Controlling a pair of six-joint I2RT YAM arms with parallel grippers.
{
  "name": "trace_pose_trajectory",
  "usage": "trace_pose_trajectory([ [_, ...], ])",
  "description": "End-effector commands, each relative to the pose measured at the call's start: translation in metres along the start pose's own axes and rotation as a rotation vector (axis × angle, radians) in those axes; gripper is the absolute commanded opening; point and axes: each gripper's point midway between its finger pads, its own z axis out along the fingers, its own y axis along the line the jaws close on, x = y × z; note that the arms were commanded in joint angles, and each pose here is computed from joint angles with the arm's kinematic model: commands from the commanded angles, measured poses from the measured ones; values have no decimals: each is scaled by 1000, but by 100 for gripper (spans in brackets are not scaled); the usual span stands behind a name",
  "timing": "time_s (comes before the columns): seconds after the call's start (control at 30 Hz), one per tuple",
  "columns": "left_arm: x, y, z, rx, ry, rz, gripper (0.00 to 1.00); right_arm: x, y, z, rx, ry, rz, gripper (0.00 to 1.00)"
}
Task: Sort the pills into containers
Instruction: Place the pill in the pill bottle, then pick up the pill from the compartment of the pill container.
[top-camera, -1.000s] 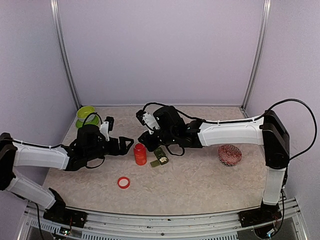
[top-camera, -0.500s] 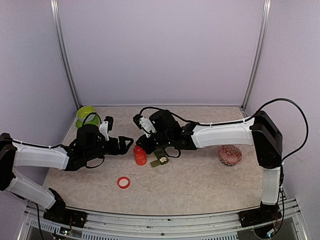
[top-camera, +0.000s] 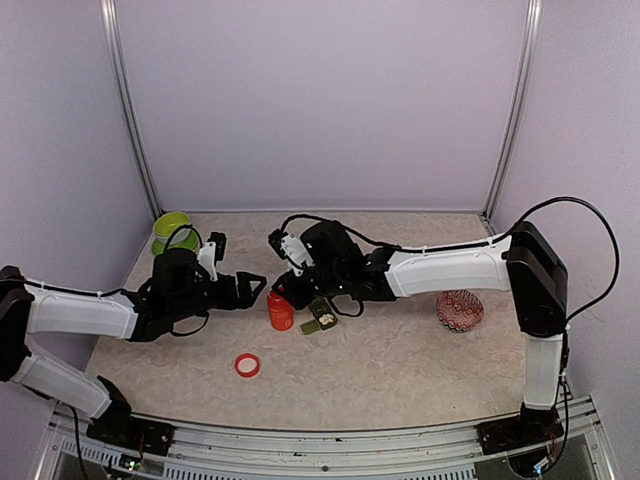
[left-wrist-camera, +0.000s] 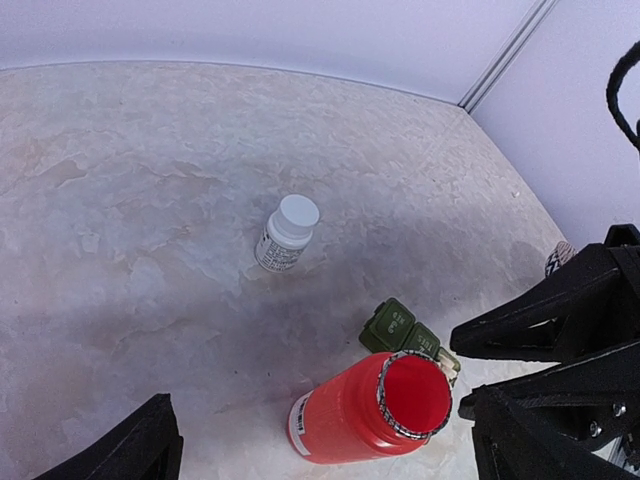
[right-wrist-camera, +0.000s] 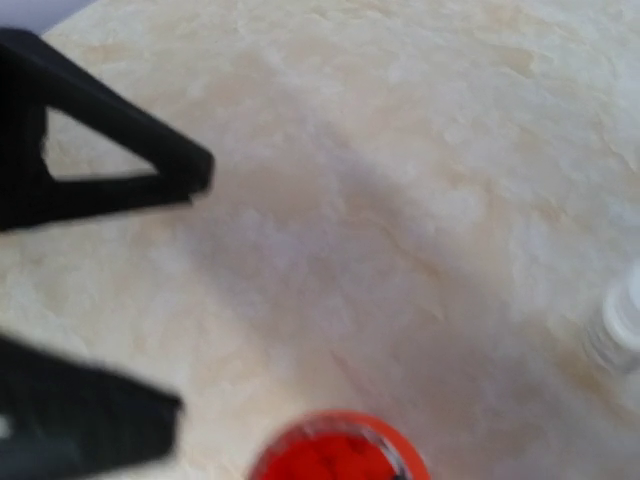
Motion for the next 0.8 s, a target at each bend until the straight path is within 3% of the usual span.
trace_pose_trajectory([
  [0.0, -5, -2, -3, 18, -21, -1, 99, -3, -9, -31, 68, -17, 25, 31],
  [0.37, -4, -3, -3, 29, -18, -4, 99, 77, -44, -50, 220, 139, 100, 36],
  [0.5, -4, -4, -3, 34, -16, -4, 99, 86, -47, -47, 232, 158, 104, 42],
  [0.77, -4, -4, -2, 31, -18, -4, 99, 95, -60, -37, 265, 189, 110, 42],
])
